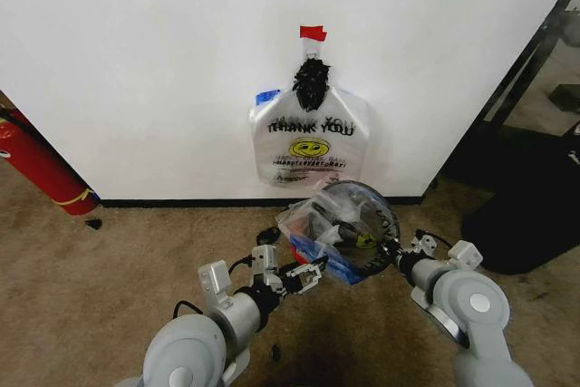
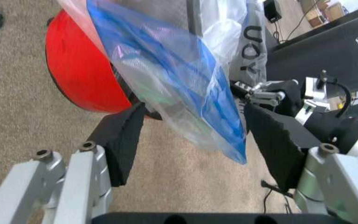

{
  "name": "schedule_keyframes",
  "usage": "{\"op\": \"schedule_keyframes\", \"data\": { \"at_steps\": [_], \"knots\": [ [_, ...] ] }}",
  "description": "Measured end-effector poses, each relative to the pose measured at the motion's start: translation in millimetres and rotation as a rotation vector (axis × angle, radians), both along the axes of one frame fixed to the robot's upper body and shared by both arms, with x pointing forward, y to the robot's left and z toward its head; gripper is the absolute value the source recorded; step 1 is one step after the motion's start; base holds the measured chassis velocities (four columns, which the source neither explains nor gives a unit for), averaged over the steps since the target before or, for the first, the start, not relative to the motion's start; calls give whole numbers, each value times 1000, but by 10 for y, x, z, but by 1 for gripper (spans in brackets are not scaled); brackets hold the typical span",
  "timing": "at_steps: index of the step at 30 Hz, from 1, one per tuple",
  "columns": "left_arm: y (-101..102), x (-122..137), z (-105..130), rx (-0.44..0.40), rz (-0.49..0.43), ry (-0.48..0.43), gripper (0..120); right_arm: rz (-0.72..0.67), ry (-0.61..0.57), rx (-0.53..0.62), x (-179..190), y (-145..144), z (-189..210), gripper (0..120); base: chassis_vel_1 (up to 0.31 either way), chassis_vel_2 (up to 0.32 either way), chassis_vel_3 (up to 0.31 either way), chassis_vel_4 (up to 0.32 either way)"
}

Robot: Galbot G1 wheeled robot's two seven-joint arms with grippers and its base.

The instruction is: Pick up the garbage bag from the wall and place it over the trash bin.

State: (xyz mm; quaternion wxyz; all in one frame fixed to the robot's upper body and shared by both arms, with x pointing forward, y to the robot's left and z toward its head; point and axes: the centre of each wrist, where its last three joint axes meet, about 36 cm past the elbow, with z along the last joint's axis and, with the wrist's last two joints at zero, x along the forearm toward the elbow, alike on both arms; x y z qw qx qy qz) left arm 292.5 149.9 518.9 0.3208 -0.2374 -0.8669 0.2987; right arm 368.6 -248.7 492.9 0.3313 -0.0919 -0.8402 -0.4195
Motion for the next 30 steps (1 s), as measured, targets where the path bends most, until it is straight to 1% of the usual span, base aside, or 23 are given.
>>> {"op": "schedule_keyframes", "data": {
  "at_steps": [5, 9, 10, 11, 12, 14, 15, 16, 17, 20, 22, 30],
  "knots": [
    [-4, 5, -18, 8, 4, 6, 59, 5, 4, -23, 10, 57, -27, 0, 0, 0, 0, 0],
    [7, 21, -21, 17, 2, 3, 42, 8, 6, -22, 27, 98, -55, 0, 0, 0, 0, 0],
    [7, 21, -21, 17, 2, 3, 42, 8, 6, -22, 27, 98, -55, 0, 0, 0, 0, 0],
    [-3, 31, -28, 14, 1, 4, 37, 7, 7, -21, 32, 100, -61, 0, 0, 0, 0, 0],
    [-13, 42, -35, 13, 1, 5, 35, 7, 7, -20, 33, 102, -64, 0, 0, 0, 0, 0],
    [-39, 78, -55, 8, 3, 9, 26, 8, 8, -20, 35, 105, -68, 0, 0, 0, 0, 0],
    [-44, 87, -63, 8, 4, 10, 24, 9, 9, -20, 36, 105, -70, 0, 0, 0, 0, 0],
    [-52, 99, -80, 10, 4, 14, 18, 9, 9, -22, 38, 102, -72, 0, 0, 0, 0, 0],
    [-52, 99, -80, 10, 4, 14, 18, 9, 9, -22, 38, 102, -72, 0, 0, 0, 0, 0],
    [-64, 104, -108, 15, 1, 18, 4, 9, 8, -25, 56, 94, -72, 0, 0, 0, 0, 0],
    [-69, 111, -107, 13, 1, 16, 0, 10, 8, -25, 66, 93, -73, 0, 0, 0, 0, 0],
    [-60, 125, -118, 18, 12, 10, 0, 7, 8, -23, 78, 73, -81, 0, 0, 0, 0, 0]
  ]
}}
